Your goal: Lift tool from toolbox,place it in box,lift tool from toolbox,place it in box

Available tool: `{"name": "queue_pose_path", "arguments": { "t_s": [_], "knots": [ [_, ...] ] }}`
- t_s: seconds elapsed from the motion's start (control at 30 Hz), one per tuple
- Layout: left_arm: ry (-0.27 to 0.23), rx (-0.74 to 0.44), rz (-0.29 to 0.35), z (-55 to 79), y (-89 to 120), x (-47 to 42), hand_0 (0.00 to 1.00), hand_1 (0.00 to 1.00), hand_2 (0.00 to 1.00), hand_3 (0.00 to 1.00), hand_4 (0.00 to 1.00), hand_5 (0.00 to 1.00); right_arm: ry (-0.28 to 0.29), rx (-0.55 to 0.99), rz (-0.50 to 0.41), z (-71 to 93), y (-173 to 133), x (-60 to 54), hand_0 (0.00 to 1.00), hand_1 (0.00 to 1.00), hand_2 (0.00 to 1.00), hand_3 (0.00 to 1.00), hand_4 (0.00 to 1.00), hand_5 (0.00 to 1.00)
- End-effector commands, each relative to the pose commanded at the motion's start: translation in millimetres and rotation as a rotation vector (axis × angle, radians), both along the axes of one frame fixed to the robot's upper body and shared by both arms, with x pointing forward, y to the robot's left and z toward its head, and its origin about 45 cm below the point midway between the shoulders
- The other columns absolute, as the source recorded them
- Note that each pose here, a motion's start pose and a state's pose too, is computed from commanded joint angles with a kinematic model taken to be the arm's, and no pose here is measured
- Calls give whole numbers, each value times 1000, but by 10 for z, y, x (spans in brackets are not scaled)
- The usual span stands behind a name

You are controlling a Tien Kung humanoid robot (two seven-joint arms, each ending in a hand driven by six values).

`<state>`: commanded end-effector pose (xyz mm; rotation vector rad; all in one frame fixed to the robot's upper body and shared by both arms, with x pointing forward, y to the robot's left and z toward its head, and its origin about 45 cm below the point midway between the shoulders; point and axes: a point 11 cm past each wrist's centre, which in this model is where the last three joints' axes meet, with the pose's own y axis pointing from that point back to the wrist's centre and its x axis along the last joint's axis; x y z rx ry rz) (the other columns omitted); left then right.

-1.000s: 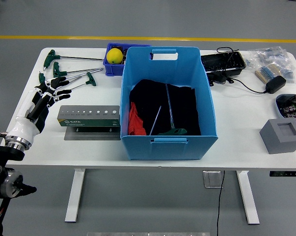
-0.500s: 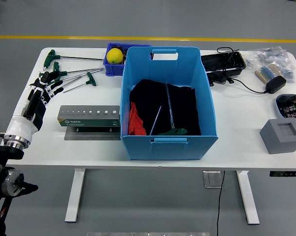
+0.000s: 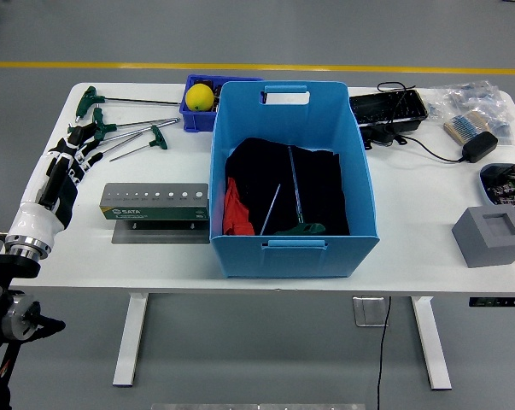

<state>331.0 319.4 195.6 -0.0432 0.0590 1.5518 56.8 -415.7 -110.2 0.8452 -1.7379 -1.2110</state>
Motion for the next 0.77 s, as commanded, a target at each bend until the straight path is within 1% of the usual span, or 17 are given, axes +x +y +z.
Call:
{"name": "queue_pose_path", "arguments": {
  "t_s": [0.17,0.23,0.33,0.4,0.43,0.77],
  "knots": [
    [-1,-3,-1,19,20,14,879,957,967,863,905,907,1,2,-2,-7,8,-21,692,684,759,618,840,767],
    [3,-8,-4,12,18,9,874,956,964,864,909,924,1,2,-3,-8,13,-20,692,683,759,617,840,765],
    [10,-18,-12,-4,9,-8,874,956,964,864,909,924,1,3,-2,-11,23,-20,692,683,759,617,840,765],
    [11,-21,-16,-2,3,-8,874,956,964,864,909,924,0,3,-1,-10,24,-15,692,683,759,617,840,765],
    [10,-21,-17,1,2,-5,879,964,968,869,910,958,-1,2,0,-10,24,-12,691,682,759,617,839,765],
    [5,-21,-15,18,15,12,879,965,969,869,913,966,-9,0,-2,-2,7,10,691,681,758,614,839,764]
  ]
}}
